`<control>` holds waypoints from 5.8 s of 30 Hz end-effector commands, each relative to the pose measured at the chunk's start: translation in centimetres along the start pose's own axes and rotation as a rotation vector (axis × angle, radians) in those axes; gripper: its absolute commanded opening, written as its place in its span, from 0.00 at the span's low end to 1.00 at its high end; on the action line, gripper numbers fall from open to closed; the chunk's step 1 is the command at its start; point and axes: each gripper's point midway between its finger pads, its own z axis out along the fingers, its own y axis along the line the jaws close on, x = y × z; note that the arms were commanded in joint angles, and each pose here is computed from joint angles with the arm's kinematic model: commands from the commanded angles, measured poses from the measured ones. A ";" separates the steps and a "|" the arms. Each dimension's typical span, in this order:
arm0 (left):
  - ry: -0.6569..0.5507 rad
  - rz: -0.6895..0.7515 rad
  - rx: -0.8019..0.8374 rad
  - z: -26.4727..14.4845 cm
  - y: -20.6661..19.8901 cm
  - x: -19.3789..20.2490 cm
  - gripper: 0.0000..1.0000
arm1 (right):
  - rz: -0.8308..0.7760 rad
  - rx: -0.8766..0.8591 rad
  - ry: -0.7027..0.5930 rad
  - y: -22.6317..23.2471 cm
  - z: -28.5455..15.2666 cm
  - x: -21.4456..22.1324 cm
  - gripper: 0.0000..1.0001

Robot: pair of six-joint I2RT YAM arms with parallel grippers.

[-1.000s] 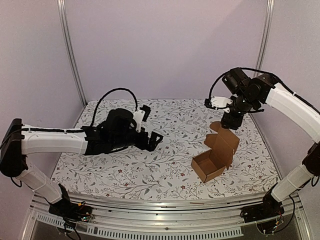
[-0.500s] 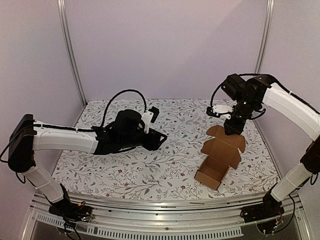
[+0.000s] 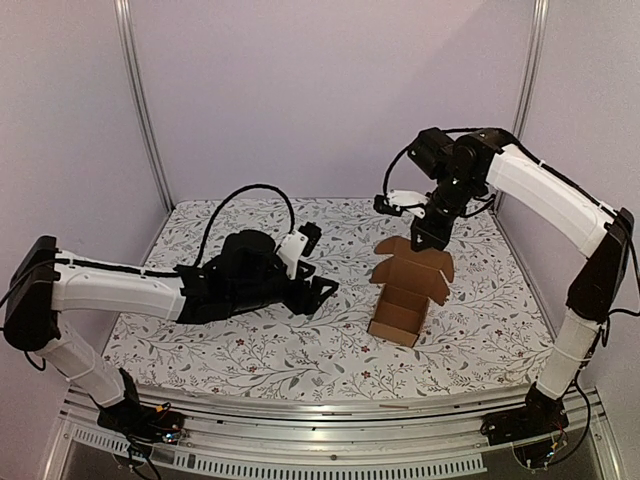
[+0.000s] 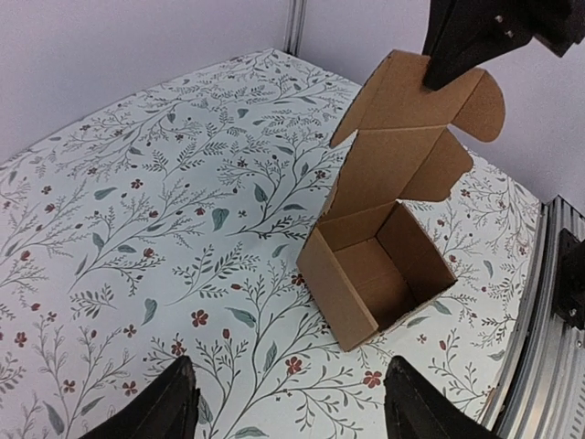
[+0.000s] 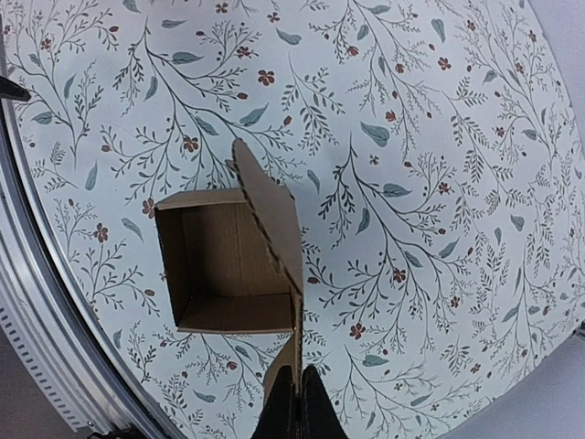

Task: Fold the paper box

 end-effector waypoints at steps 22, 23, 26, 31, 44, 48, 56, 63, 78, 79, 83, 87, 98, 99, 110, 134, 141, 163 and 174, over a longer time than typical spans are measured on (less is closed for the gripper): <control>-0.023 0.144 -0.181 2.2 2.6 1.1 0.65 | -0.227 -0.093 -0.150 4.3 2.3 -8.8 0.00; -0.030 0.146 -0.180 2.2 2.6 0.9 0.64 | -0.224 -0.090 -0.154 4.2 2.0 -8.8 0.00; -0.046 0.149 -0.179 2.4 2.5 0.4 0.60 | -0.212 -0.088 -0.165 4.2 1.4 -9.1 0.00; -0.057 0.170 -0.165 2.4 1.9 -0.3 0.51 | -0.189 -0.100 -0.190 4.4 0.4 -9.5 0.00; -0.072 0.184 -0.099 3.3 -0.7 -1.0 0.19 | -0.112 -0.124 -0.263 4.7 -1.5 -11.0 0.00; -0.078 0.192 -0.091 3.6 -1.2 -1.3 0.23 | -0.107 -0.141 -0.268 5.0 -1.9 -11.0 0.00; -0.057 0.252 0.002 -5.3 -2.2 -3.1 0.45 | -0.230 -0.155 -0.213 6.0 -1.8 -8.5 0.00; -0.056 0.193 -0.069 -12.2 2.0 -3.1 0.71 | -0.338 -0.230 -0.223 7.8 -2.7 -7.1 0.00; 0.027 0.219 0.258 -7.4 -1.1 -1.0 0.71 | -0.498 -0.446 -0.352 13.7 -7.6 -6.6 0.00; 0.033 0.220 0.272 -7.2 -1.3 -0.9 0.70 | -0.500 -0.446 -0.355 13.7 -7.6 -6.7 0.00; 0.012 0.227 0.316 -6.6 -2.4 -1.5 0.70 | -0.498 -0.454 -0.363 14.0 -7.7 -6.9 0.00; -0.001 0.231 0.310 -6.8 -2.3 -1.9 0.69 | -0.501 -0.463 -0.367 14.3 -7.8 -7.0 0.00; -0.018 0.224 0.419 -6.0 -4.2 -2.0 0.49 | -0.568 -0.598 -0.417 17.1 -9.7 -6.6 0.01; -0.020 0.224 0.426 -5.9 -4.3 -2.1 0.44 | -0.567 -0.597 -0.411 17.1 -9.6 -6.5 0.01; -0.040 0.207 0.522 -7.4 -5.9 -3.0 0.16 | -0.548 -0.602 -0.348 16.9 -7.7 -6.2 0.02; -0.061 0.187 0.477 -10.0 -4.7 -4.2 0.27 | -0.534 -0.611 -0.300 16.8 -6.2 -5.6 0.02; 0.035 0.171 0.504 -8.8 -4.9 -1.8 0.39 | -0.542 -0.647 -0.324 17.5 -7.0 -5.5 0.02; -0.156 0.125 0.521 -10.4 -5.1 -5.0 0.00 | -0.189 -0.635 -0.637 6.8 -10.8 -6.1 0.30; -0.371 0.026 0.476 -11.9 -3.9 -7.7 0.00 | 0.024 -0.727 -0.704 6.2 -5.8 -6.0 0.41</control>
